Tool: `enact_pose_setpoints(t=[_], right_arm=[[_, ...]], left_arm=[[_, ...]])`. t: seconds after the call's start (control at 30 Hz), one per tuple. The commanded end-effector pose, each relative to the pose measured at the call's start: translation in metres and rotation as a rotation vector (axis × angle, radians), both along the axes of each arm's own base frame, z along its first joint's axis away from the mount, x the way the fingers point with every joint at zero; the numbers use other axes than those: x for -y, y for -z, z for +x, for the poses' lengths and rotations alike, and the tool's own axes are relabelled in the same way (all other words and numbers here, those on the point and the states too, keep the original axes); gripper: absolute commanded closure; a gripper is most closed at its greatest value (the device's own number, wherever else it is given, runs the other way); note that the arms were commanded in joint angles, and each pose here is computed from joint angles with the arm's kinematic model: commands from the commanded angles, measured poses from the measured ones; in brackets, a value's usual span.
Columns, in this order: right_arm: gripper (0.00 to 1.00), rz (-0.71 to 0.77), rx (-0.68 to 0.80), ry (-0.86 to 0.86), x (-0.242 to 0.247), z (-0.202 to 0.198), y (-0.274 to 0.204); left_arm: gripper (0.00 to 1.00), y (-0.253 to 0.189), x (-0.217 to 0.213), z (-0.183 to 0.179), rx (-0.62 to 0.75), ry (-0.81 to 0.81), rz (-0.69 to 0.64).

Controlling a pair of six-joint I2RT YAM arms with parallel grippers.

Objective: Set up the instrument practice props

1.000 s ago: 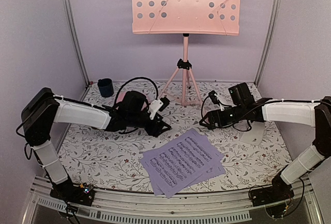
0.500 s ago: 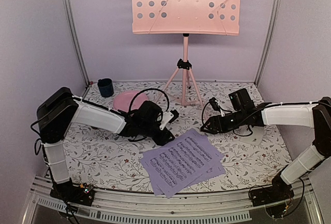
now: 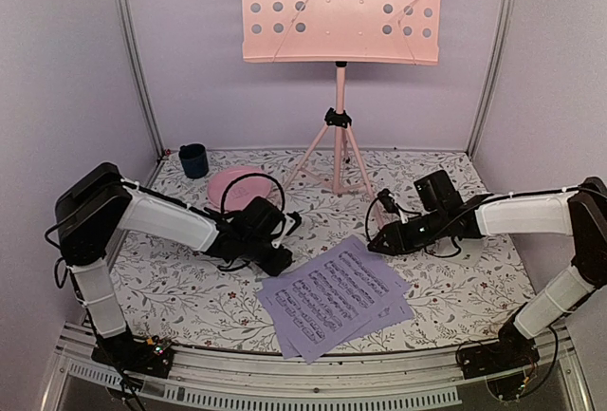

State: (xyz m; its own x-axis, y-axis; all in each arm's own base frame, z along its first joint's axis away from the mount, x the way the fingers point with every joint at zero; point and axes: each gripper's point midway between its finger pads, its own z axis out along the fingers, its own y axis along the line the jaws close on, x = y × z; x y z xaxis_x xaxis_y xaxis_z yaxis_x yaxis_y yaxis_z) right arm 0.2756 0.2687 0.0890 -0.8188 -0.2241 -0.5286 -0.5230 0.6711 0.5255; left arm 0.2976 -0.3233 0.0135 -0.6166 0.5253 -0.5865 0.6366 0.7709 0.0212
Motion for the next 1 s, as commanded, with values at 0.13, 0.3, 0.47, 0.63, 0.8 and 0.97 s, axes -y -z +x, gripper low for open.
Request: enact_pose_setpoints(t=[0.13,0.3,0.47,0.63,0.8,0.97], right_arm=[[0.71,-0.054,-0.163,-0.010,0.005,-0.044,0.046],[0.79,-0.103,-0.185,-0.003,0.007,-0.041,0.069],[0.87,-0.151,-0.160,-0.020,0.003,-0.026,0.083],[0.89,-0.182,-0.134,-0.054,-0.002,-0.015,0.091],[0.90,-0.238,-0.100,-0.088,-0.001,-0.011,0.099],[0.92,-0.269,-0.071,-0.101,-0.001,-0.005,0.103]], left_arm=[[0.47,-0.032,0.058,-0.017,0.033,0.187,-0.113],[0.47,-0.039,0.062,-0.018,-0.057,0.214,-0.254],[0.47,-0.053,0.055,-0.020,-0.153,0.231,-0.410],[0.47,-0.060,0.040,-0.021,-0.232,0.215,-0.527],[0.49,-0.049,0.023,-0.017,-0.283,0.154,-0.546],[0.50,-0.036,0.015,-0.017,-0.323,0.120,-0.542]])
